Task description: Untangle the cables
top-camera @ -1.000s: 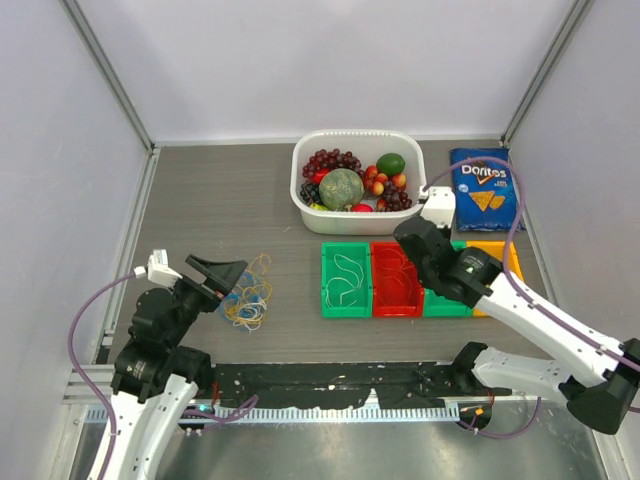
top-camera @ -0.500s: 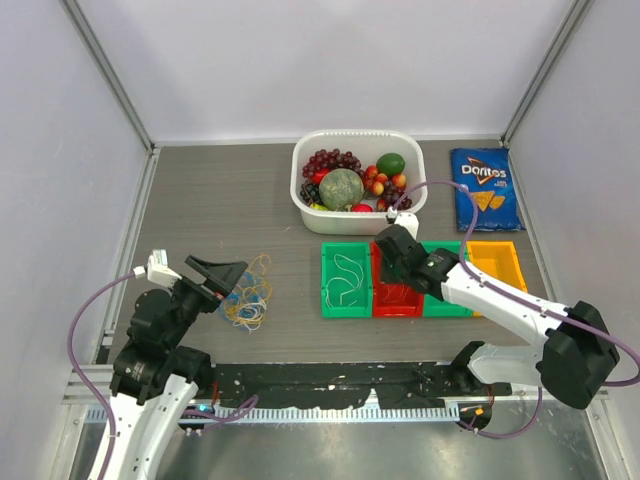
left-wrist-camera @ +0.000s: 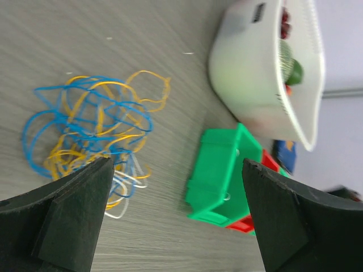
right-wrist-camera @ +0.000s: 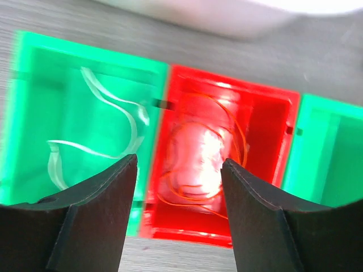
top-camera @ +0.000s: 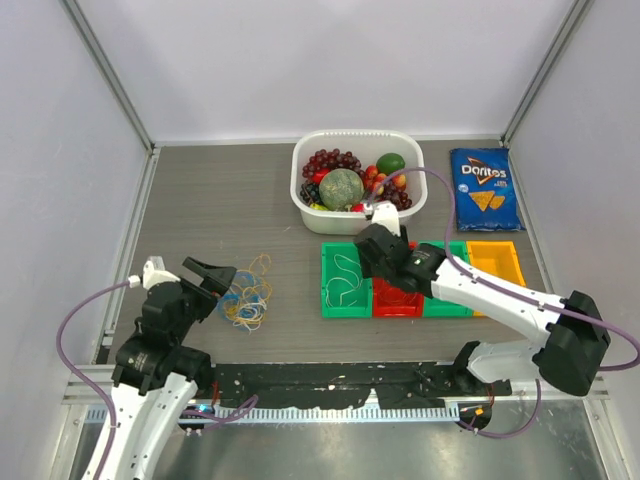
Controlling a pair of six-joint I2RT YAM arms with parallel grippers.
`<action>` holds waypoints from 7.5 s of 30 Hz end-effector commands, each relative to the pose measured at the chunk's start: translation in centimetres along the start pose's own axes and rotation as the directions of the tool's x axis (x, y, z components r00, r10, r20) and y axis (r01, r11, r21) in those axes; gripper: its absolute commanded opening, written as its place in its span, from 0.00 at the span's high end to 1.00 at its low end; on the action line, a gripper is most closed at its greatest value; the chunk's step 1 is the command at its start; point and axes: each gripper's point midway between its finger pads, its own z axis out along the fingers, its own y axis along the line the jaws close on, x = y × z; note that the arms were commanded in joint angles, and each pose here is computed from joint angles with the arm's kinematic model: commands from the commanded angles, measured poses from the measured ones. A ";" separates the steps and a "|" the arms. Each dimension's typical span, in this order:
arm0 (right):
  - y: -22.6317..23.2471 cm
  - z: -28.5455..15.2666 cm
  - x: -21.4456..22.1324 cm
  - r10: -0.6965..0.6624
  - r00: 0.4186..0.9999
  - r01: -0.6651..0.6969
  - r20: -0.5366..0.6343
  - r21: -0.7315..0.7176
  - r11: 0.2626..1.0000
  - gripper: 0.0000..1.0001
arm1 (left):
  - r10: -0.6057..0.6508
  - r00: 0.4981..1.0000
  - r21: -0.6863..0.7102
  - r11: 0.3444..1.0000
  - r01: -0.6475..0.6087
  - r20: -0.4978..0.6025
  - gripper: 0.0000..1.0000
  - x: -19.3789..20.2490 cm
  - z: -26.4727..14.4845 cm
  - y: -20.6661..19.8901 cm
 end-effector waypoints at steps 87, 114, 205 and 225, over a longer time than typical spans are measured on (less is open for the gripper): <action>37.7 1.0 -2.2 -0.249 0.925 0.358 0.287 -0.877 0.319 0.60 | -0.178 0.984 -0.379 0.911 0.165 0.000 0.70 5.6 6.5 12.1; 28.3 -17.4 -19.9 0.177 0.906 0.266 0.385 -0.842 0.469 0.99 | -0.169 0.985 -0.389 0.909 0.149 -0.019 0.64 6.5 7.6 13.1; 2.7 -5.5 -7.2 0.150 0.955 -0.084 0.255 -0.251 0.964 0.50 | 0.020 1.000 0.103 0.995 -0.017 -0.023 0.00 -0.1 1.0 -2.8; 29.0 -3.8 -1.2 -0.195 0.968 0.240 0.159 -0.816 0.526 0.52 | -0.081 0.983 -0.169 0.984 0.053 -0.164 0.29 4.9 4.3 4.6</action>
